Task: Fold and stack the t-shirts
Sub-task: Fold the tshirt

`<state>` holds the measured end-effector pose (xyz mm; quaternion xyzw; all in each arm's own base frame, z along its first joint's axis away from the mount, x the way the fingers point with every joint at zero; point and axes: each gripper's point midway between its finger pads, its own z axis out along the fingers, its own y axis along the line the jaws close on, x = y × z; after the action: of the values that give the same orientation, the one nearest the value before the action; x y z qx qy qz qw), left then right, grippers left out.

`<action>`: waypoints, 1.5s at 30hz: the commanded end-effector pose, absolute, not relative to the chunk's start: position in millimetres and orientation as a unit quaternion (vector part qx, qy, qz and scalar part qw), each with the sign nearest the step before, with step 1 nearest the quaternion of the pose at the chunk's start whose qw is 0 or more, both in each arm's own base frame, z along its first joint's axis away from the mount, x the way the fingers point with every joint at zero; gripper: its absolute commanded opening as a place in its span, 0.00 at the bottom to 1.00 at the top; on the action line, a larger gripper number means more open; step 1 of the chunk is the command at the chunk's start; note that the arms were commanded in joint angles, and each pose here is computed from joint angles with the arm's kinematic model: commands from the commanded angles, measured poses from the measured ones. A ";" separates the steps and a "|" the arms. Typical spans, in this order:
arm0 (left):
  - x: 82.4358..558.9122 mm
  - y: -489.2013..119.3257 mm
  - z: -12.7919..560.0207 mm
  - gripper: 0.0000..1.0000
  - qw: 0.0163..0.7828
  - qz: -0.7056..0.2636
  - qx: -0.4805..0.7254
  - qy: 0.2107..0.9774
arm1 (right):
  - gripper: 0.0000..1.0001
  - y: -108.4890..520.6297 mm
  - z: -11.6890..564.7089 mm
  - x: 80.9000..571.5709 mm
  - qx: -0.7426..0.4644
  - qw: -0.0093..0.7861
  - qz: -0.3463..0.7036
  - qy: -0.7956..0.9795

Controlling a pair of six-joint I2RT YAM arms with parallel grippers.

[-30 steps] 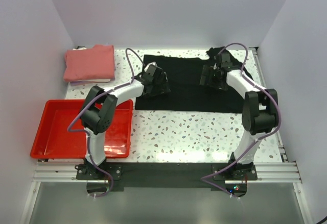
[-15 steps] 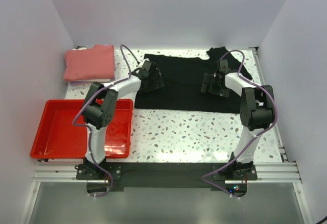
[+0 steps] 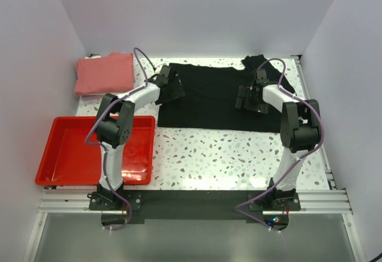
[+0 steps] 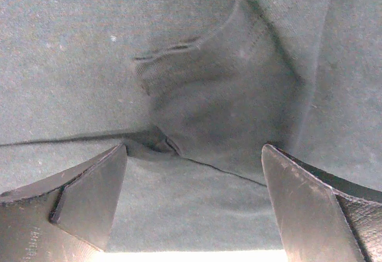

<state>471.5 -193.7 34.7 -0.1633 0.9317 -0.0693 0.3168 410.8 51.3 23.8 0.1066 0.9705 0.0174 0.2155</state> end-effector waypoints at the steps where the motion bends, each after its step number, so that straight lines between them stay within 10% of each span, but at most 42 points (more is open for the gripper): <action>1: 493.1 -198.2 71.8 1.00 0.353 -0.094 -0.145 0.920 | 0.99 46.4 46.7 419.1 0.101 0.231 0.010 0.968; 22: 463.0 -293.3 51.7 1.00 0.333 -0.131 -0.052 0.932 | 0.99 66.0 41.5 443.1 0.078 0.241 0.061 0.965; 45: 278.3 -251.5 -17.1 1.00 0.206 -0.095 -0.074 0.971 | 0.99 43.7 -2.7 269.2 0.174 0.131 0.024 0.976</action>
<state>335.8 -282.1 28.8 -0.0547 0.9397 -0.1610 0.2967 321.3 56.5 22.5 0.1408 0.9663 0.0612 0.2067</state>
